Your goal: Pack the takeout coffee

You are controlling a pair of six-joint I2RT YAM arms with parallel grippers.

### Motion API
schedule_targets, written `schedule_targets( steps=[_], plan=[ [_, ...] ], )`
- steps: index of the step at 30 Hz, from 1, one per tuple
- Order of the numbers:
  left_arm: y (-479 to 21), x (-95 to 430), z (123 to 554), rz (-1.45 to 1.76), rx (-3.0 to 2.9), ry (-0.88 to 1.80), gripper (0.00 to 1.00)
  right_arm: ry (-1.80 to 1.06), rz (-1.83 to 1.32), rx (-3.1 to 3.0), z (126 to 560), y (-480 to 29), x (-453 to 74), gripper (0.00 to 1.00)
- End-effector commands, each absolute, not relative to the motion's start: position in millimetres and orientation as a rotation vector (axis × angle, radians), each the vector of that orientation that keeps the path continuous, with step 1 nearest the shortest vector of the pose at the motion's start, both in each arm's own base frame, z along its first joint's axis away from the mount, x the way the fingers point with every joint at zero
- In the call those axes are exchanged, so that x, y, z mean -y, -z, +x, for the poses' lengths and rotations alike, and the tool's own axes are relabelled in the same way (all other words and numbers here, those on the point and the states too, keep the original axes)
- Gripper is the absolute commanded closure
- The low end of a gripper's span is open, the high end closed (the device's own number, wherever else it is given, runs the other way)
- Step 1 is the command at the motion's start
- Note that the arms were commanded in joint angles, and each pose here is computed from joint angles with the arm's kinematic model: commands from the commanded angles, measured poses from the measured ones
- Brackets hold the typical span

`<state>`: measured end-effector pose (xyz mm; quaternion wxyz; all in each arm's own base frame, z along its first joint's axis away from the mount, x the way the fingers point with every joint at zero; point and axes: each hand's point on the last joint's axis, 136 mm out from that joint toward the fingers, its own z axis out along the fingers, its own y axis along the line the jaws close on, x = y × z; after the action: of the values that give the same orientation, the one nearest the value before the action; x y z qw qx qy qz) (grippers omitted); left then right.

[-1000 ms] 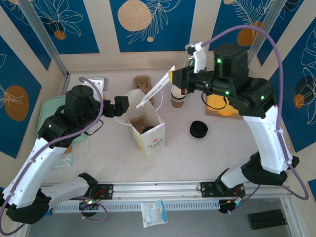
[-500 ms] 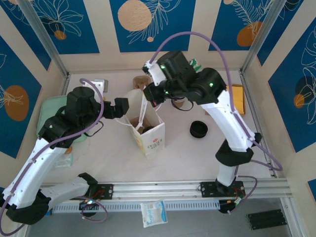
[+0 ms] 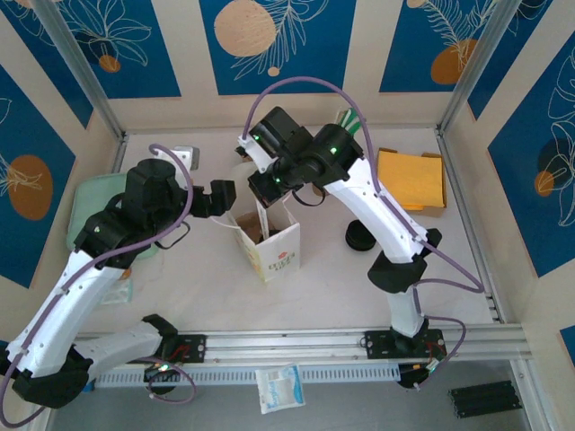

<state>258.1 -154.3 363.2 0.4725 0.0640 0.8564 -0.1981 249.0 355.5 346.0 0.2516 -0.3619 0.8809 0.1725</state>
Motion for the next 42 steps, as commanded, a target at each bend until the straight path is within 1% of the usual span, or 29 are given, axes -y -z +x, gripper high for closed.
schedule_targets(
  steps=[1, 9, 12, 14, 17, 20, 21, 22, 27, 35, 42],
  plan=[
    [-369, 157, 258, 0.160, -2.072, 0.511, 0.01, -0.476, -1.050, -2.416, 245, -329, -369, 1.00],
    [-369, 156, 257, 0.158, -2.067, 0.509, 0.01, -0.472, -1.072, -2.469, 252, -300, -387, 1.00],
    [-370, 155, 257, 0.157, -2.063, 0.509, 0.00, -0.470, -1.068, -2.487, 258, -290, -391, 0.96],
    [-371, 155, 256, 0.154, -2.061, 0.510, 0.01, -0.467, -1.060, -2.501, 262, -285, -392, 0.88],
    [-371, 154, 256, 0.151, -2.057, 0.511, 0.01, -0.470, -1.038, -2.505, 267, -285, -391, 0.72],
    [-373, 155, 256, 0.152, -2.051, 0.517, 0.01, -0.485, -1.022, -2.494, 269, -292, -389, 0.59],
    [-374, 155, 256, 0.152, -2.049, 0.516, 0.00, -0.489, -1.017, -2.489, 270, -294, -389, 0.55],
    [-374, 155, 257, 0.153, -2.050, 0.517, 0.01, -0.492, -1.013, -2.487, 270, -296, -389, 0.54],
    [-374, 156, 258, 0.159, -2.048, 0.517, 0.01, -0.512, -0.984, -2.467, 272, -307, -386, 0.52],
    [-375, 156, 258, 0.161, -2.048, 0.515, 0.01, -0.536, -0.950, -2.450, 276, -316, -383, 0.53],
    [-377, 156, 258, 0.156, -2.044, 0.522, 0.01, -0.563, -0.889, -2.430, 293, -315, -388, 0.52]
  ],
)
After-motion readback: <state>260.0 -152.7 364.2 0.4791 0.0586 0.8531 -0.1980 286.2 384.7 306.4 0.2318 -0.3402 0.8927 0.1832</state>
